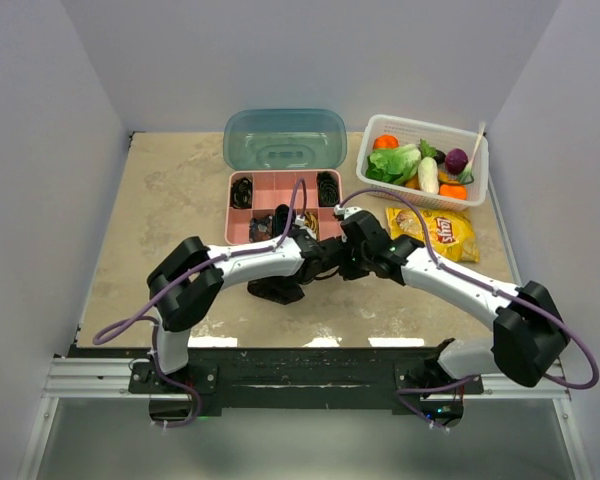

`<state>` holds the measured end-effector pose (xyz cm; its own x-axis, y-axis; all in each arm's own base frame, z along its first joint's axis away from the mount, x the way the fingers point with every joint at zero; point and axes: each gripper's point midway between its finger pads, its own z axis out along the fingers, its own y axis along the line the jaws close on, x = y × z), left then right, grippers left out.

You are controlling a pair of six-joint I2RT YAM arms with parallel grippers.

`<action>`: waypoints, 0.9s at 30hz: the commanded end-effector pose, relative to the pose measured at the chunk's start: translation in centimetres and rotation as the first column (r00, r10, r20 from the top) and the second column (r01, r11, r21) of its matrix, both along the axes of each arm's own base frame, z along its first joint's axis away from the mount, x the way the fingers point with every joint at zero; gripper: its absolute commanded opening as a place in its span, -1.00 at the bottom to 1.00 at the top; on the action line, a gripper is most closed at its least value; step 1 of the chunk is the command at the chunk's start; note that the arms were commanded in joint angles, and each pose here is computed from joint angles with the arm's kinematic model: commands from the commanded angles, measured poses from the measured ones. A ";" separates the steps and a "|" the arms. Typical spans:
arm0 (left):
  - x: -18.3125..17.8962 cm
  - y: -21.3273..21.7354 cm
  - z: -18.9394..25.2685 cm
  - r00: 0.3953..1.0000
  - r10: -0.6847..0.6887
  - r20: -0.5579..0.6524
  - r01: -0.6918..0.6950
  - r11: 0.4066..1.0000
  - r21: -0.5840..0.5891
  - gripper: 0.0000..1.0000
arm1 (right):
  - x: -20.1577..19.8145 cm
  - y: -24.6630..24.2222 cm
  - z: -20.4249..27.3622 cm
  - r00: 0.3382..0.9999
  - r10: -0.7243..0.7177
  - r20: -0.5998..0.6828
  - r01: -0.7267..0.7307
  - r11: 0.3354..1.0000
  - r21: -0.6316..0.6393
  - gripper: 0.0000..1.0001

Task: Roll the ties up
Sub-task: Roll the tie at the center of the board.

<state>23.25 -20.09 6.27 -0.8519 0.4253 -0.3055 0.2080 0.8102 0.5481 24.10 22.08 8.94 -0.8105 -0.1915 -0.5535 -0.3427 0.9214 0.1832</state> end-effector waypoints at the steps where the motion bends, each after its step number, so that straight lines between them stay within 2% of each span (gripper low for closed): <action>1: 1.0 -0.9 0.9 0.994 0.035 0.099 -0.030 0.998 -0.058 -0.40 | 1.0 0.9 2.3 0.997 -0.024 0.074 0.019 0.997 0.071 -0.92; 8: 0.5 3.8 2.3 0.985 0.090 0.147 -0.090 0.996 -0.005 -0.41 | 1.5 0.4 1.1 0.998 -0.043 0.048 0.040 0.998 0.054 -0.92; 16: 0.0 8.9 4.4 0.972 0.111 0.207 -0.151 0.970 0.190 -0.46 | 2.1 -0.1 0.8 0.997 -0.061 0.043 0.059 0.997 0.048 -0.91; 27: 1.2 6.5 1.3 0.980 0.072 0.185 -0.123 0.952 0.281 -0.49 | 2.2 -0.6 0.2 0.997 -0.071 0.016 0.070 0.996 0.055 -0.89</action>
<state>23.17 -12.21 7.50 -0.8695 0.4221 -0.2567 0.0792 0.6320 0.7709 25.97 21.27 8.99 -0.8138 -0.1216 -0.5683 -0.2829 0.9370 0.2047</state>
